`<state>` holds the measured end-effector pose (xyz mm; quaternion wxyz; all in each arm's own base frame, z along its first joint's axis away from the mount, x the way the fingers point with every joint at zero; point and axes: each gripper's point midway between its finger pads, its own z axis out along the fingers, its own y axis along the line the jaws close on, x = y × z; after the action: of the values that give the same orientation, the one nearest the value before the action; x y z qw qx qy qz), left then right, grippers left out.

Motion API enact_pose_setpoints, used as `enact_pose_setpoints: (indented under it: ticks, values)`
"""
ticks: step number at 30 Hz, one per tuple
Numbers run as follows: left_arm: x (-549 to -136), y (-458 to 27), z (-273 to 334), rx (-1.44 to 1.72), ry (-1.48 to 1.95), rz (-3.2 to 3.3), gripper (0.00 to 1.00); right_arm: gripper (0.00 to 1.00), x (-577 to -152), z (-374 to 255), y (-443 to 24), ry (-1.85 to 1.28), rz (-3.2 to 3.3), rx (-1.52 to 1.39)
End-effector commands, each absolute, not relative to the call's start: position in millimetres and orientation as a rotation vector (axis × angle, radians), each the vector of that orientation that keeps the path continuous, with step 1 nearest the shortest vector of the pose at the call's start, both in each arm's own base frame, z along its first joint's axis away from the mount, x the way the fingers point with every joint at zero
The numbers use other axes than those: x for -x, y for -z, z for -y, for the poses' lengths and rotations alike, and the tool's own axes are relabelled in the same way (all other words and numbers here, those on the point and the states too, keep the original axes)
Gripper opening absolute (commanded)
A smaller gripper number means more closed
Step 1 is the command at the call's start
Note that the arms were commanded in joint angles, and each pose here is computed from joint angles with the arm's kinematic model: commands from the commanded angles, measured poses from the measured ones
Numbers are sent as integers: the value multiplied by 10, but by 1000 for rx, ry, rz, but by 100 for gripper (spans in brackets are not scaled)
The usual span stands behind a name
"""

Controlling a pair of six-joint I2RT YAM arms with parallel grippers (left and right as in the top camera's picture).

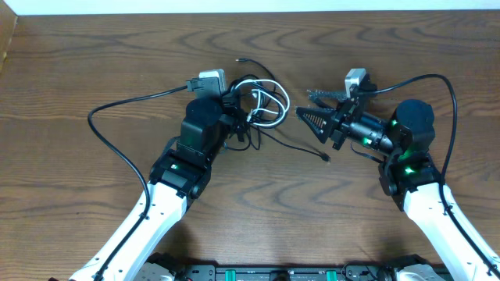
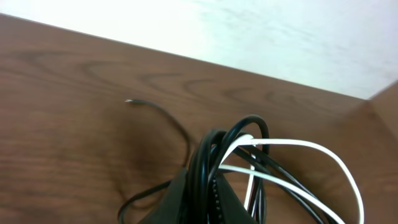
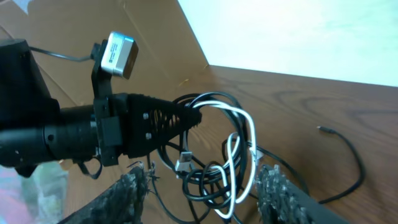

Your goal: Untangle cables

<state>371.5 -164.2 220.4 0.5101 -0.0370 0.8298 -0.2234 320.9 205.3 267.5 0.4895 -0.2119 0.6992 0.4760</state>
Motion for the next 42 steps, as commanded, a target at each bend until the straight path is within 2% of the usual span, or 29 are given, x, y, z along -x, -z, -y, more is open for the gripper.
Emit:
enact_pose_setpoints:
  ticks: [1,4,21,25,29,31,35,42]
  values:
    - [-3711,-2385,1801,34,646,-1950,8,43,-3177,-2105,-2719,-1124,-1667,579]
    - [-3740,-2486,1813,33,660,-1907,8,37,-3221,-2076,-2668,-1102,-1695,546]
    - [-3824,-3001,1852,86,776,-1697,8,31,-3304,-2007,-2526,-1032,-1756,501]
    - [-3826,-3044,1855,98,793,-1680,8,35,-3376,-1965,-2536,-1043,-1784,395]
    - [-3833,-3099,1847,101,796,-1657,8,50,-3416,-1978,-2562,-1062,-1797,309]
    - [-3842,-3138,1830,109,792,-1639,8,53,-3407,-2027,-2607,-1072,-1781,303]
    - [-3842,-3222,1828,109,802,-1603,8,55,-3406,-2099,-2656,-1064,-1761,290]
    - [-3782,-3231,1944,70,883,-1615,8,51,-3570,-2046,-2529,-1038,-1819,73]
